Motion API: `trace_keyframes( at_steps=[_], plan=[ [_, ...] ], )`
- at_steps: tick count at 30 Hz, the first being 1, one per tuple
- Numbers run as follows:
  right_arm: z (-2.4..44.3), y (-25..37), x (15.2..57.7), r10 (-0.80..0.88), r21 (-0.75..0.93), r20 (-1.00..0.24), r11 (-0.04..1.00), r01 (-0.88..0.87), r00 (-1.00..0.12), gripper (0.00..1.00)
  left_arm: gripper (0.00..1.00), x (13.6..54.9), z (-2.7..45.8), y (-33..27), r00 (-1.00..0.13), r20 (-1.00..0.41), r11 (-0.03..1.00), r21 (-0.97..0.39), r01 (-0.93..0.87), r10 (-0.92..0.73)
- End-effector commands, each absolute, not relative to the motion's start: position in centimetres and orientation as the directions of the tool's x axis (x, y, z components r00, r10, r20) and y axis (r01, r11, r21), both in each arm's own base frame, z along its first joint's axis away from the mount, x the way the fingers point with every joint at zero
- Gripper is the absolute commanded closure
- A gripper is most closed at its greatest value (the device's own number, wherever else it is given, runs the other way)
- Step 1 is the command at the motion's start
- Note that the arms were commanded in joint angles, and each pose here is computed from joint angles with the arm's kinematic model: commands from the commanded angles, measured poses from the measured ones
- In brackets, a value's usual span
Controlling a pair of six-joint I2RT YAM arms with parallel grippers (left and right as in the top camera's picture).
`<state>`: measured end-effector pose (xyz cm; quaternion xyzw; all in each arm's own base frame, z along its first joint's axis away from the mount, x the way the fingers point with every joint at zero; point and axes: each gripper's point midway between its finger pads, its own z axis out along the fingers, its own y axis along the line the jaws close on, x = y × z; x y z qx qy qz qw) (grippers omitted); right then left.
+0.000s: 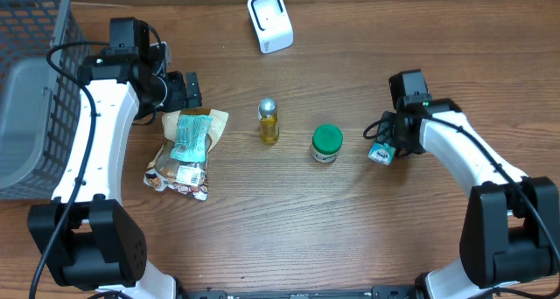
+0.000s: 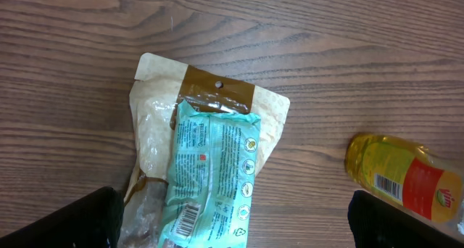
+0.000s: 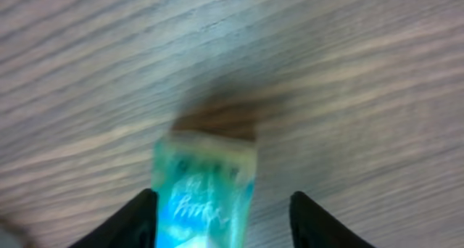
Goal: Scan the item barcode
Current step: 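Lower the tissue pack onto the table right of the jar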
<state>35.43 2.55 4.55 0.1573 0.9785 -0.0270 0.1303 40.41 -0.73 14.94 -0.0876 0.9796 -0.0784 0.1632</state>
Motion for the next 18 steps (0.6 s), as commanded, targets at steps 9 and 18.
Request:
trace_keyframes(
  at_steps=[9, 18],
  plan=[
    [3.6, 4.9, 34.6, 0.382, 0.087, -0.207, 0.924, 0.372, -0.901, 0.64, 0.01, 40.8, 16.2, -0.9, -0.922, -0.341, 0.974, -0.190, -0.124, -0.184],
    [2.0, 3.2, 33.3, 0.375, -0.001, -0.223, 0.923, 0.385, -0.900, 0.59, 0.00, 40.8, 16.2, -0.9, -0.922, -0.341, 0.974, -0.190, -0.124, -0.184]
  ],
)
